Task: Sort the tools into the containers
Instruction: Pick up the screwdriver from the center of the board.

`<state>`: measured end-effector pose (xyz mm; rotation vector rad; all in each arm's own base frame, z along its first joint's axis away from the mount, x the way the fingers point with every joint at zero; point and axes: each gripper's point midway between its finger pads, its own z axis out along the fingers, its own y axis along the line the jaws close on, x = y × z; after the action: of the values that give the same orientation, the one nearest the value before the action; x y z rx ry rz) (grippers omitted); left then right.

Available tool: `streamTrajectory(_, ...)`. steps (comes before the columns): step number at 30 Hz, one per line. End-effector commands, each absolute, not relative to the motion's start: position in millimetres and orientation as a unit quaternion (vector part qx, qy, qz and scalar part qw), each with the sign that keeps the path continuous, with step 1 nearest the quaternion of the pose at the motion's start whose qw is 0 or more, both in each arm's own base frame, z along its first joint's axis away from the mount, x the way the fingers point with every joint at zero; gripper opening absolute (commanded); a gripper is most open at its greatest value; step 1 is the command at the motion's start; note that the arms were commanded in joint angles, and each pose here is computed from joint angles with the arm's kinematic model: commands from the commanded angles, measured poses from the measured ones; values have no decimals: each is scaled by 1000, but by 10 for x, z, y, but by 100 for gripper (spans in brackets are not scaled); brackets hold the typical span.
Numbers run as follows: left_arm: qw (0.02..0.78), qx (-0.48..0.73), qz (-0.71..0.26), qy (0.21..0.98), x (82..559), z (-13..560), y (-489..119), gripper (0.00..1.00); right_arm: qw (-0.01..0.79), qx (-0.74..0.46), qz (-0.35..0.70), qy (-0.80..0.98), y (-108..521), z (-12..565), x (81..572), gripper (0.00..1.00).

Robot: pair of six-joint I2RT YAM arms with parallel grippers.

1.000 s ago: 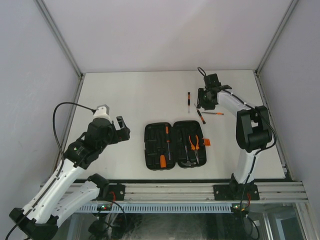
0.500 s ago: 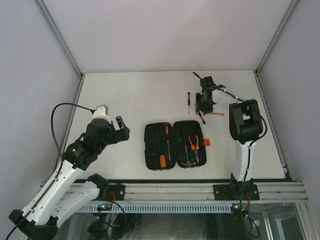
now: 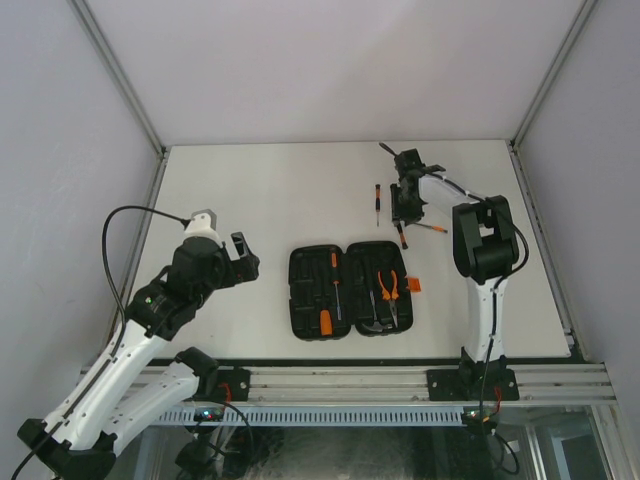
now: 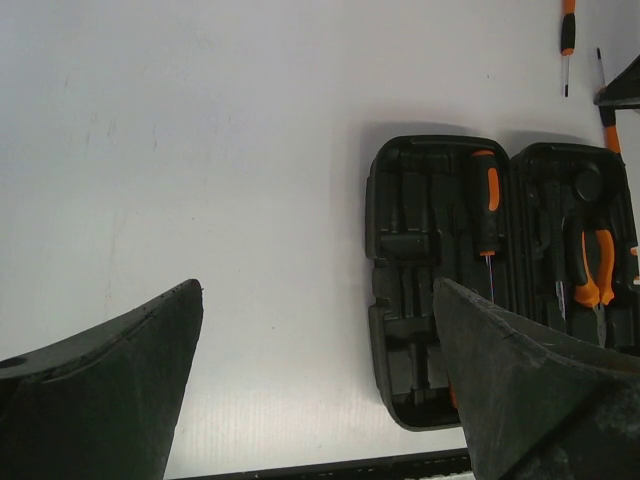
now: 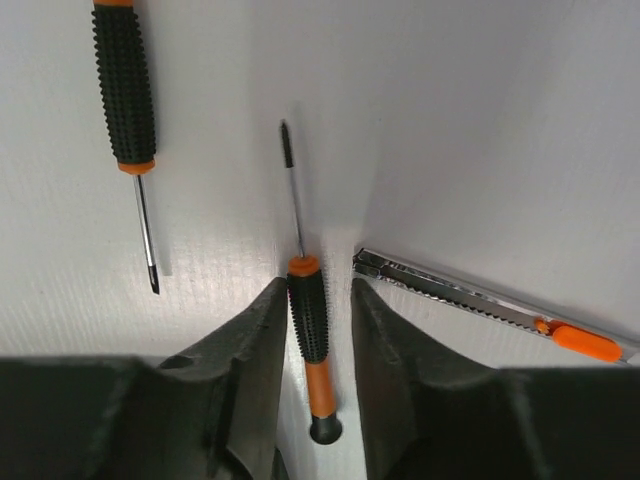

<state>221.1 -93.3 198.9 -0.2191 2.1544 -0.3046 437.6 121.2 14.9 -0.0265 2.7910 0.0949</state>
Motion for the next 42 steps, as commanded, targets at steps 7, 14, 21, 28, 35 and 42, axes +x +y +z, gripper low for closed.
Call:
streamTrajectory(7, 476, -92, -128, 865, 2230, 2091, -910, 100, 166, -46, 21, 985, 1300, 167, 4286, 12)
streamTrajectory(14, 479, -90, -135, 863, 2225, 2110, -924, 100, 215, -59, 10, 975, 1291, 575, 4344, 4)
streamTrajectory(21, 479, -93, -132, 863, 2236, 2111, -915, 100, 280, -63, -3, 958, 1284, 1175, 4299, 2)
streamTrajectory(28, 481, -94, -135, 861, 2240, 2139, -925, 100, 346, -47, 11, 937, 1262, 1734, 4049, 2)
streamTrajectory(35, 482, -90, -147, 859, 2252, 2159, -974, 100, 387, -53, 69, 918, 1514, 2045, 3664, 2)
streamTrajectory(42, 479, -81, -161, 859, 2284, 2140, -1059, 100, 402, -68, 144, 902, 1970, 2153, 3250, 3)
